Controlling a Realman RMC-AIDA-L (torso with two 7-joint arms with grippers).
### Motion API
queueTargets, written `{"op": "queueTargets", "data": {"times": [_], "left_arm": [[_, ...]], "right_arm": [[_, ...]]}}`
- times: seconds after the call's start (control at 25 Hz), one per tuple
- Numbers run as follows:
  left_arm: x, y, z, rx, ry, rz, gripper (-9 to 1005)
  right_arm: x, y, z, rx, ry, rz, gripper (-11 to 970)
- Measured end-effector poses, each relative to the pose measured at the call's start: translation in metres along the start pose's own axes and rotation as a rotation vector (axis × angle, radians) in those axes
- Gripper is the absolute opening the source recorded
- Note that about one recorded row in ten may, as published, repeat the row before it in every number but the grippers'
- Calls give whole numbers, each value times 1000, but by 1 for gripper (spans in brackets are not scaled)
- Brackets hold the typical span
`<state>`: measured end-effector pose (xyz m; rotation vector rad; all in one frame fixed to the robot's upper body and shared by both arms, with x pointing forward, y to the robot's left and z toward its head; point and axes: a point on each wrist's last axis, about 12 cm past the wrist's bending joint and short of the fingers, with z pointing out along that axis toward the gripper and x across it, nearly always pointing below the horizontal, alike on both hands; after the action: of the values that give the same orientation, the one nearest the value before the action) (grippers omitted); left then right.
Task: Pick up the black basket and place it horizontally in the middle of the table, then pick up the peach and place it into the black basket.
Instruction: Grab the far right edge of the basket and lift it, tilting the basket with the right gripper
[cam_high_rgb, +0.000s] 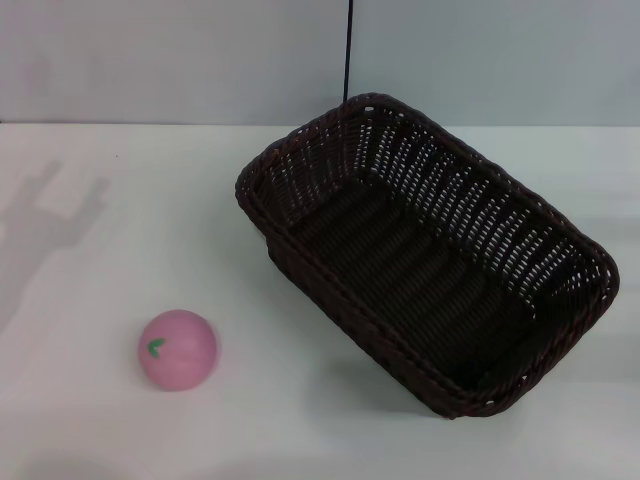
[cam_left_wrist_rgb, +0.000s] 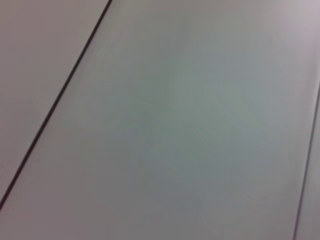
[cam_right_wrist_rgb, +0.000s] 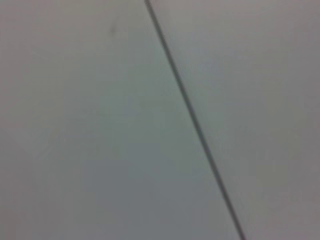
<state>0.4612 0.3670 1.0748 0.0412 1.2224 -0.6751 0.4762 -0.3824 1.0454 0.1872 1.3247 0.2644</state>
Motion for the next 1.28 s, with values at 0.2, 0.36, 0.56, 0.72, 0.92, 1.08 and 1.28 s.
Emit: {"op": "queueTargets", "data": {"times": [0.2,0.36,0.56,0.72,0.92,1.08,1.28], "left_arm": [[-5,1,-1,32,25,-6,800],[-6,0,-1,52,34,-8,799],[-8,0,-2,65,30,-7,799],[-8,0,-3,66,30,-6,799],[-9,-2,-7,69,25,-2,798],[-9,-2,-9,67,27,-2,798],[-8,-2,-11,59,30,0,798]], "right_arm": [[0,3,1,-55,28,-9,594],[1,5,3,-78,40,0,593],[-7,3,6,-153,90,83,593],[-36,-3,21,-352,232,158,592],[-70,-4,36,-512,376,173,591],[-102,2,50,-618,514,147,590],[-127,18,66,-690,616,66,589]]}}
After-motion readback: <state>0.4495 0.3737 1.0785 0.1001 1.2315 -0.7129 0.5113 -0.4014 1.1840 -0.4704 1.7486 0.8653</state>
